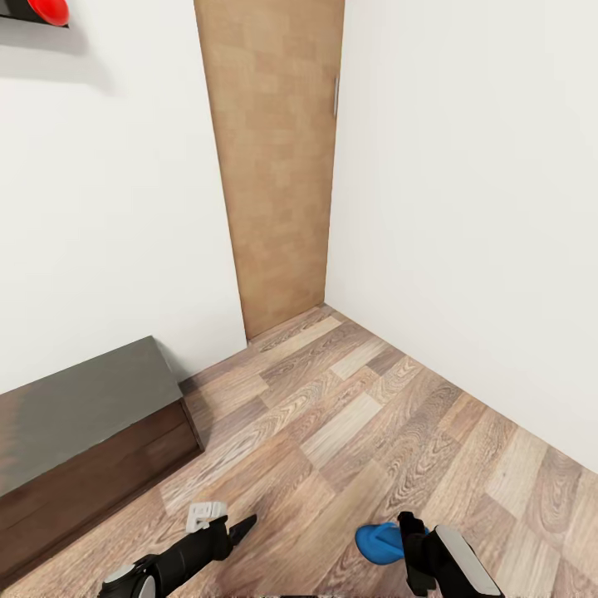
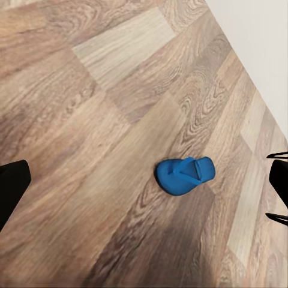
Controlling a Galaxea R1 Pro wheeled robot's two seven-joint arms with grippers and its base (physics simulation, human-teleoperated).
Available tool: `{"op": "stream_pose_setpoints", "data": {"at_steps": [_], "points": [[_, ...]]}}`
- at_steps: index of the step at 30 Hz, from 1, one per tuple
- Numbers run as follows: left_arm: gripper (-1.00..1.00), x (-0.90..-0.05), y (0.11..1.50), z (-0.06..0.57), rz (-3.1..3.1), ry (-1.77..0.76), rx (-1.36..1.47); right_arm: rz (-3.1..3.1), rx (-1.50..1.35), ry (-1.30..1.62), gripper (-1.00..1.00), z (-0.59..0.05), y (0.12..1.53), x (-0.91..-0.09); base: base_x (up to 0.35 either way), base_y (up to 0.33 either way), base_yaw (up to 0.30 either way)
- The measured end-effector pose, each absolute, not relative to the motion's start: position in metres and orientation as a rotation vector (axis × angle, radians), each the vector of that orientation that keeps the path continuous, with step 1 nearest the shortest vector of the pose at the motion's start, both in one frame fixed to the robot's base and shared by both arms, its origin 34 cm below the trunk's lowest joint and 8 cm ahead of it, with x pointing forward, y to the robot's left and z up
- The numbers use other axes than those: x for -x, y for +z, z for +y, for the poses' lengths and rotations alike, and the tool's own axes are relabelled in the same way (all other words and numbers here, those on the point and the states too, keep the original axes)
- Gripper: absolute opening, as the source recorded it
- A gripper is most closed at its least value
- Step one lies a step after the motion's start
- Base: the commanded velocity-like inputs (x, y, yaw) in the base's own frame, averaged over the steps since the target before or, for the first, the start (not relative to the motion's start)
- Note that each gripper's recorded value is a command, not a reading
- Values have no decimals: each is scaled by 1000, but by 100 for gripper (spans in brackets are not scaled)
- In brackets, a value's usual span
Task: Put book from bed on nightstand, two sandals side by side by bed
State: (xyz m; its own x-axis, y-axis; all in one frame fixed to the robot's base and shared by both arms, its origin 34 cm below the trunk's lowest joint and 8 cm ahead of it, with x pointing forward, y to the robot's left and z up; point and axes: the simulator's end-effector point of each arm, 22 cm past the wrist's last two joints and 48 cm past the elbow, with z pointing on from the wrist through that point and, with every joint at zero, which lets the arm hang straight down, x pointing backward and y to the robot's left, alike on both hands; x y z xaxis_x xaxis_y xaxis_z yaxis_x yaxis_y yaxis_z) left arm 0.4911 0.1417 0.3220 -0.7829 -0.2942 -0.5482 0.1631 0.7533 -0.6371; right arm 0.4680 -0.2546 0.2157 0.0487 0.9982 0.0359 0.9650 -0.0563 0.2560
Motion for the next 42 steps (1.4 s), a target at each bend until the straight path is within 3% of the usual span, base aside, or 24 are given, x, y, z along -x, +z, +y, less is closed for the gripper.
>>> {"op": "stream_pose_setpoints", "data": {"at_steps": [26,34,42], "points": [[100,-473,280,144,2386,-925,146,2094,-2208,200,100,-254,175,-437,0,0,0],[100,-542,362,221,2167,-850,282,2095,-2207,200,100,-253,175,-437,0,0,0],[100,-530,360,259,2240,-935,412,2096,-2206,199,100,-253,175,-437,0,0,0]]}}
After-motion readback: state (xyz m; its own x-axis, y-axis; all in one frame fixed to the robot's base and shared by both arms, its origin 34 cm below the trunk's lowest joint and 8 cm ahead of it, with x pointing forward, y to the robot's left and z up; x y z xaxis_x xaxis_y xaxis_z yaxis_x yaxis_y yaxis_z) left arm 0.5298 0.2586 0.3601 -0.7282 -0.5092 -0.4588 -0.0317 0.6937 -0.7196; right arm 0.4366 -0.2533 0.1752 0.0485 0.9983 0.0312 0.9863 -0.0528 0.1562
